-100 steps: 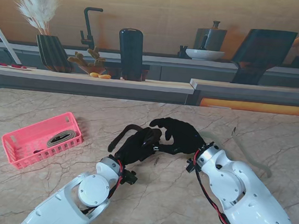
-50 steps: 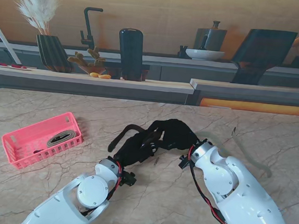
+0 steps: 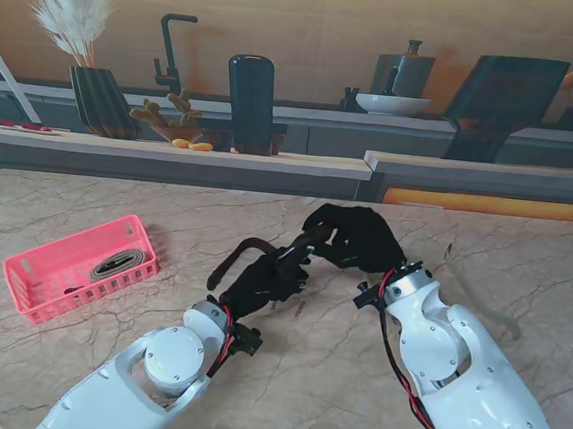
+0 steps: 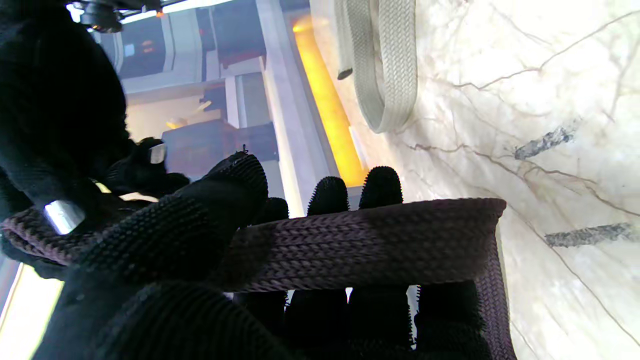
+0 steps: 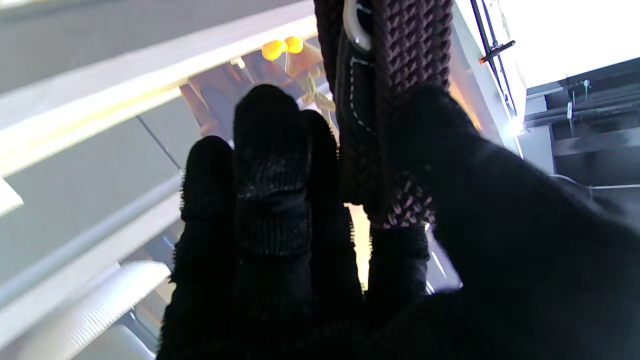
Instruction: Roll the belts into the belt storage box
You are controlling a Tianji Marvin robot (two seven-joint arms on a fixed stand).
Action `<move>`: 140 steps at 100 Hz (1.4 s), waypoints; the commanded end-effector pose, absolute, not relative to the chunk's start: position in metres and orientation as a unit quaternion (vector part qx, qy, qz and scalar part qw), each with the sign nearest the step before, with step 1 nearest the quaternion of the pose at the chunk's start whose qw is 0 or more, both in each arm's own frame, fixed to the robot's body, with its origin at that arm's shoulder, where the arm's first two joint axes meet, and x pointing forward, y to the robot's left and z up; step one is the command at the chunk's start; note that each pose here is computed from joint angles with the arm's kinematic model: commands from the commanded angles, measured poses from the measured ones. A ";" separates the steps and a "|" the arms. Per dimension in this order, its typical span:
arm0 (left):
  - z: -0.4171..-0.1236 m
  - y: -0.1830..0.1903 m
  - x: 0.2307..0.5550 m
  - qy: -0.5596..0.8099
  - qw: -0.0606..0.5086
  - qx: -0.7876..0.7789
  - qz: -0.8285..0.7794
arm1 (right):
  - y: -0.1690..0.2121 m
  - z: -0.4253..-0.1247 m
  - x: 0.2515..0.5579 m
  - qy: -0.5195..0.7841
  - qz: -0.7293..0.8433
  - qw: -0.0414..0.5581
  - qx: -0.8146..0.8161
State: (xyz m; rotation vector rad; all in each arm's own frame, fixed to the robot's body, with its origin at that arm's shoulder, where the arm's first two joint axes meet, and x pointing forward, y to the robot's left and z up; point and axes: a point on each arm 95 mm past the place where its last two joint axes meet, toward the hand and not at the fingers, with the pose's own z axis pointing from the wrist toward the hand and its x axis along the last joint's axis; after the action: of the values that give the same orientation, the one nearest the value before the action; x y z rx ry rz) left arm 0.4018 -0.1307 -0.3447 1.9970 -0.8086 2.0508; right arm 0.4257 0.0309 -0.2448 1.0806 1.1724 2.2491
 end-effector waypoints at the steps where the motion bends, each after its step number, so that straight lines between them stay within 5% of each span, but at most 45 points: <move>1: -0.345 -0.131 0.401 -0.276 0.082 0.669 0.685 | 0.028 -0.223 0.425 0.416 0.814 0.214 0.345; 37: -0.346 -0.131 0.399 -0.265 0.099 0.692 0.664 | 0.018 -0.190 0.426 0.457 0.803 0.277 0.262; 79: -0.351 -0.129 0.411 -0.301 -0.020 0.701 0.646 | 0.019 -0.193 0.434 0.488 0.786 0.286 0.252; 140: -0.344 -0.138 0.392 -0.269 0.032 0.700 0.661 | 0.034 -0.215 0.454 0.526 0.747 0.329 0.239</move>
State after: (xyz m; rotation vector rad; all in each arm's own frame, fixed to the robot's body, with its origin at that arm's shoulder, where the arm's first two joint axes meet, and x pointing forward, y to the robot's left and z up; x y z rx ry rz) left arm 0.3982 -0.1326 -0.3436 2.1668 -0.8455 2.0653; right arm 0.4533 0.0277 -0.2127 0.6274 1.3742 1.9482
